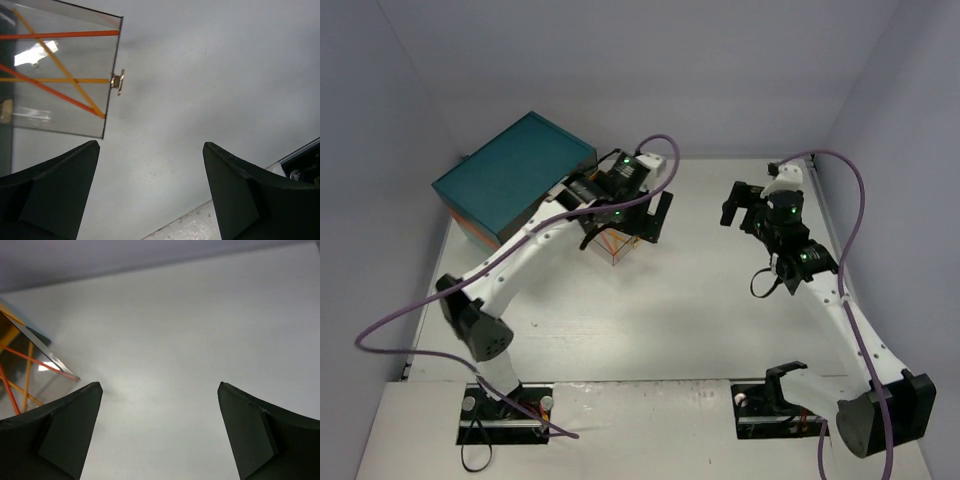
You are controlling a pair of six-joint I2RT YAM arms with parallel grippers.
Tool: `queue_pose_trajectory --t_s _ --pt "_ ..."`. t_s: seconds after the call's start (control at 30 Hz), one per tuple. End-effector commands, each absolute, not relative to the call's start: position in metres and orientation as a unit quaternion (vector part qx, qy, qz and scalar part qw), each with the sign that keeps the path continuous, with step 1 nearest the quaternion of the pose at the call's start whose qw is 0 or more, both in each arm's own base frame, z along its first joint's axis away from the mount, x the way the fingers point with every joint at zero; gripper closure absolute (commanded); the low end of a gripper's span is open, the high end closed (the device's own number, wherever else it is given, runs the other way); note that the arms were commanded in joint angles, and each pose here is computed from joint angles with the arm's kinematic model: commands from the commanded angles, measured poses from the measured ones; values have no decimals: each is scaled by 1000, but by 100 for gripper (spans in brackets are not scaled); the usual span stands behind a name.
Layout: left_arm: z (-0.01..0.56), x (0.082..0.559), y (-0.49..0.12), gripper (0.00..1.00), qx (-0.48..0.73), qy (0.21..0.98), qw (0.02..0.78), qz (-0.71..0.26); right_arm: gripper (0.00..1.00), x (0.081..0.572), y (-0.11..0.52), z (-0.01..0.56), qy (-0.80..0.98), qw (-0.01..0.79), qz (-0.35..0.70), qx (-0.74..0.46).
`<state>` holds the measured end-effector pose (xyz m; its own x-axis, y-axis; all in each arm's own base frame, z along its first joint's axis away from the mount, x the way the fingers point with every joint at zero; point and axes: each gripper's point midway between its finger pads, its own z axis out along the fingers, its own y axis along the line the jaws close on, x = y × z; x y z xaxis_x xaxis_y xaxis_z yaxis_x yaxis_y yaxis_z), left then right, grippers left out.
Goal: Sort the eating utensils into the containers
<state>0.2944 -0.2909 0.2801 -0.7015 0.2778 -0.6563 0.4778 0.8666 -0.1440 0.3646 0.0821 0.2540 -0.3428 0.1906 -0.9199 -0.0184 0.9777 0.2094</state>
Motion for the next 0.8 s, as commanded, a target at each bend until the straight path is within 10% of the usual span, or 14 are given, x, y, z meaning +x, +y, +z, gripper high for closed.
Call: queue_pose_trajectory --t_s 0.0,0.77 --pt "277 302 -339 16 254 890 330 -187 0 332 56 245 807 577 63 107" --pt "162 399 -284 8 239 925 293 25 0 264 30 216 807 565 61 160"
